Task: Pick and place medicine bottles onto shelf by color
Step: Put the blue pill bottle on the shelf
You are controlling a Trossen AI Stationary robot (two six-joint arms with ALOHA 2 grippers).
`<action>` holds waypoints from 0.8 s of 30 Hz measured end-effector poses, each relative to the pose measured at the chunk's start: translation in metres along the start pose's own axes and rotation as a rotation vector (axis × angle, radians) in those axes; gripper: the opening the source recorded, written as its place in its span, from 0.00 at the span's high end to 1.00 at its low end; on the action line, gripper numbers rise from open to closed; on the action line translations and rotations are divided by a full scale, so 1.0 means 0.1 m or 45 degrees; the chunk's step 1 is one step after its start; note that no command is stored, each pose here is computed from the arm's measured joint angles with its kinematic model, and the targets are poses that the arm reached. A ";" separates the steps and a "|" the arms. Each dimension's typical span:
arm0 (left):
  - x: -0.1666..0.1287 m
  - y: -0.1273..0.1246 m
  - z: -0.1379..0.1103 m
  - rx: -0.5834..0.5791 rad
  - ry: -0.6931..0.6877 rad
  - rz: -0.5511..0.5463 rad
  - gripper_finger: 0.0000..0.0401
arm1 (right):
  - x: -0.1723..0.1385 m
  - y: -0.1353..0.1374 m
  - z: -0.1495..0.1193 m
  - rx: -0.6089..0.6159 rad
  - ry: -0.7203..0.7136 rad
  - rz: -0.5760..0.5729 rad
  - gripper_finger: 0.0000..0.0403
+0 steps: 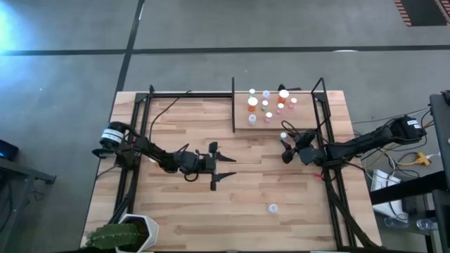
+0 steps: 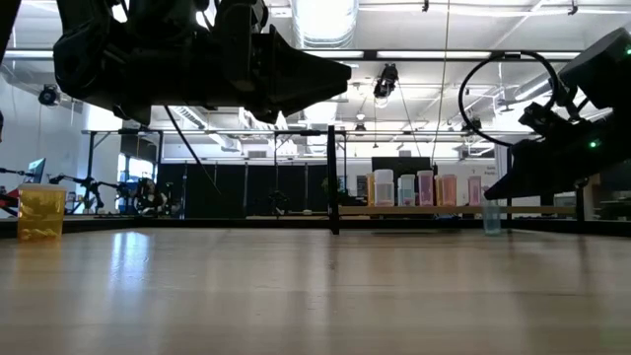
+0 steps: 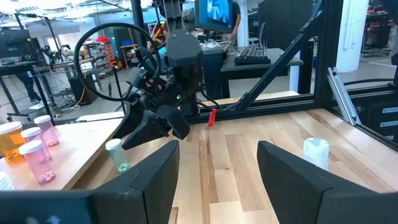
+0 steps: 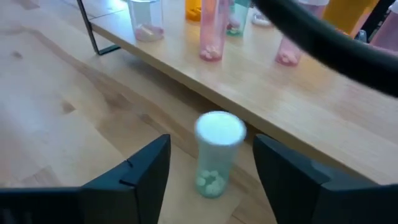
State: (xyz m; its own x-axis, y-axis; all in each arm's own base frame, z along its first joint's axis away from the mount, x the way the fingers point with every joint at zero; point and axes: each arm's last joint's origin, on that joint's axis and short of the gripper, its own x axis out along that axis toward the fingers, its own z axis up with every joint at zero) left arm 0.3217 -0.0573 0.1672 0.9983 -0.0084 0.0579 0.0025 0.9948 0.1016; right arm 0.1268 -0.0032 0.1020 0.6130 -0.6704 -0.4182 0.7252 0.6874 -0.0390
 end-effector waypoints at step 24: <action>0.00 0.00 0.00 0.000 -0.001 0.000 0.50 | 0.06 -0.05 0.04 0.061 -0.014 -0.066 0.53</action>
State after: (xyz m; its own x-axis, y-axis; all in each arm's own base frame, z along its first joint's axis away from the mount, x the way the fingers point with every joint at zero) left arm 0.3218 -0.0573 0.1673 0.9982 -0.0084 0.0587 0.0024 0.9948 0.1018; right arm 0.1278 -0.0116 0.1037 0.5774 -0.7078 -0.4070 0.7700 0.6378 -0.0168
